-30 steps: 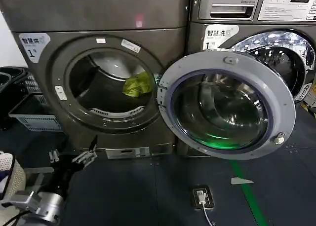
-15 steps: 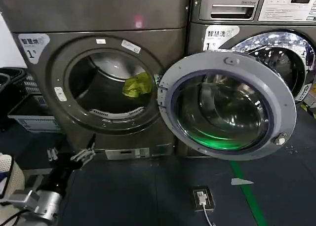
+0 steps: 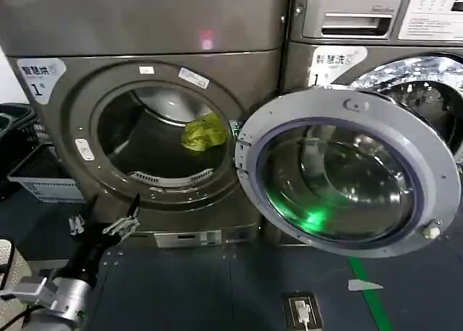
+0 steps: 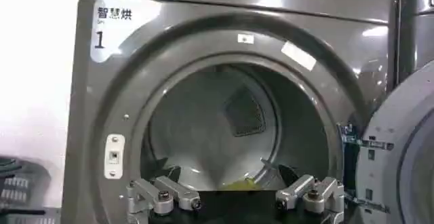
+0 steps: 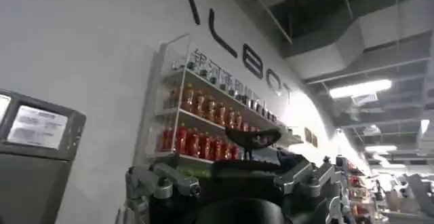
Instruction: Grasp the clothes from the dryer.
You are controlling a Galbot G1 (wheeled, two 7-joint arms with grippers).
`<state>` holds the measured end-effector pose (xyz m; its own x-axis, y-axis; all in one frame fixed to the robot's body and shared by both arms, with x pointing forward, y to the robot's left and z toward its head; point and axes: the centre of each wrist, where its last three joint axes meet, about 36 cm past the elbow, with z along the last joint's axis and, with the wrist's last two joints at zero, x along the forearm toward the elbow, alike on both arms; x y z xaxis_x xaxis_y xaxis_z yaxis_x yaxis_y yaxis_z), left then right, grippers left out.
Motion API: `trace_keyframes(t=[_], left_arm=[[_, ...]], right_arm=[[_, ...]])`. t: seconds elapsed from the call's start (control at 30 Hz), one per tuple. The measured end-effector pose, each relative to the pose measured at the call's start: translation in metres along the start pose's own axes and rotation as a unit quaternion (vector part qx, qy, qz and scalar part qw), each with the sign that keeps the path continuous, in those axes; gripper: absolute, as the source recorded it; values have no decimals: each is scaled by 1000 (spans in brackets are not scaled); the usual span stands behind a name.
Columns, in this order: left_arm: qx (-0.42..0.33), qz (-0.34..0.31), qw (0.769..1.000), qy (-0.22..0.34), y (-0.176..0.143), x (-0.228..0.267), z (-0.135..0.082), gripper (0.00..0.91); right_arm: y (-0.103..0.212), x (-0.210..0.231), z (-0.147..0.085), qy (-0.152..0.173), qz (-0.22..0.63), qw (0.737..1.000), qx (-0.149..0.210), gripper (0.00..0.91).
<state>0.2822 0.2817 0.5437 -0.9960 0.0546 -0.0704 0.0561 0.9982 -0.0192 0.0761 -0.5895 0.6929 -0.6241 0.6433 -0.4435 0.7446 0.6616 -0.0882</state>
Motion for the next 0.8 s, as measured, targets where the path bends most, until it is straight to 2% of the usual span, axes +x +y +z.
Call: trace_keyframes(t=[0.8], left_arm=[[1,2,1000,2,0,-1,2,907]], right_arm=[[4,1,-1,-2,-9,1000,2,907]])
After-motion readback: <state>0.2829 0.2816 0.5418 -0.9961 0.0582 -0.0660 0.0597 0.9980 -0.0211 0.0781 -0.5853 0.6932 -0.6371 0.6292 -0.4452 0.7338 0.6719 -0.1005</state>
